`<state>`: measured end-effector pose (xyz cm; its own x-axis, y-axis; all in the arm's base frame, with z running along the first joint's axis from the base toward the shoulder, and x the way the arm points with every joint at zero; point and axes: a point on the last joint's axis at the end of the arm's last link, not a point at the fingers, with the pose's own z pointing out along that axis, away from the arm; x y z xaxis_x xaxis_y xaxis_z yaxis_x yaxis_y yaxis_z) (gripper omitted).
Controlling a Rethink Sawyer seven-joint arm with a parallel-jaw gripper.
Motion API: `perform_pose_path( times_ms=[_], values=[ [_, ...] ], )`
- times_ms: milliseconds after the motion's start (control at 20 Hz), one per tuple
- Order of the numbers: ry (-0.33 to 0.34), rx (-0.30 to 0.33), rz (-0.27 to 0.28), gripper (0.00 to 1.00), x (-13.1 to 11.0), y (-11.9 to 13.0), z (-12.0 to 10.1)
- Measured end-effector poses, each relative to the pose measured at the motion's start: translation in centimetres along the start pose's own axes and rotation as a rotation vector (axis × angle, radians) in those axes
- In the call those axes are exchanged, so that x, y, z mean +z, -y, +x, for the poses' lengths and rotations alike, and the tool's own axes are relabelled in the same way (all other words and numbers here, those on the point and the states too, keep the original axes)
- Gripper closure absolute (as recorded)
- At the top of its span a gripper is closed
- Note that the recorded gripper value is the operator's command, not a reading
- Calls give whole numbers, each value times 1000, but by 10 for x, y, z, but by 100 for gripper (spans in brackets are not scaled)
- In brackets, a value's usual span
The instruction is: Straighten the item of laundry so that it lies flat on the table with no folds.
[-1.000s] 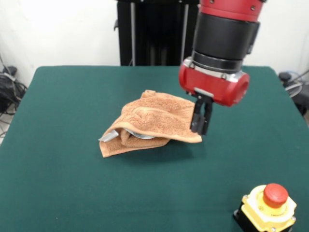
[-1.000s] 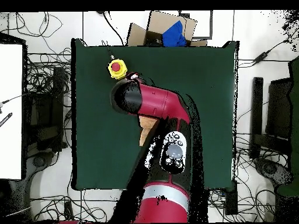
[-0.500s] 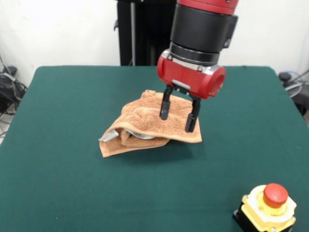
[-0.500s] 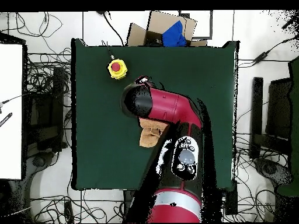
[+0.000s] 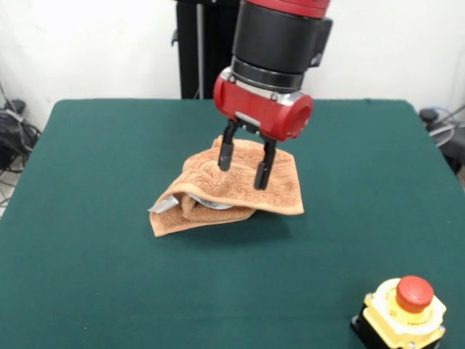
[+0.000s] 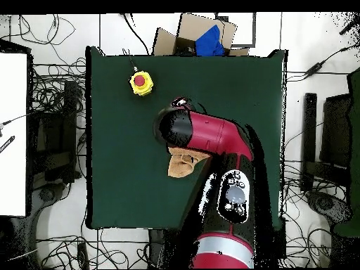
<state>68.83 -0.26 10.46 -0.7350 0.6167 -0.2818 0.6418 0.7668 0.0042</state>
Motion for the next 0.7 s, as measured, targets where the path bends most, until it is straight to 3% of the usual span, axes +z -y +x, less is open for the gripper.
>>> perform_pose_path(
  times_ms=[700],
  values=[
    [-70,11,41,0,25,47,12]
  ],
)
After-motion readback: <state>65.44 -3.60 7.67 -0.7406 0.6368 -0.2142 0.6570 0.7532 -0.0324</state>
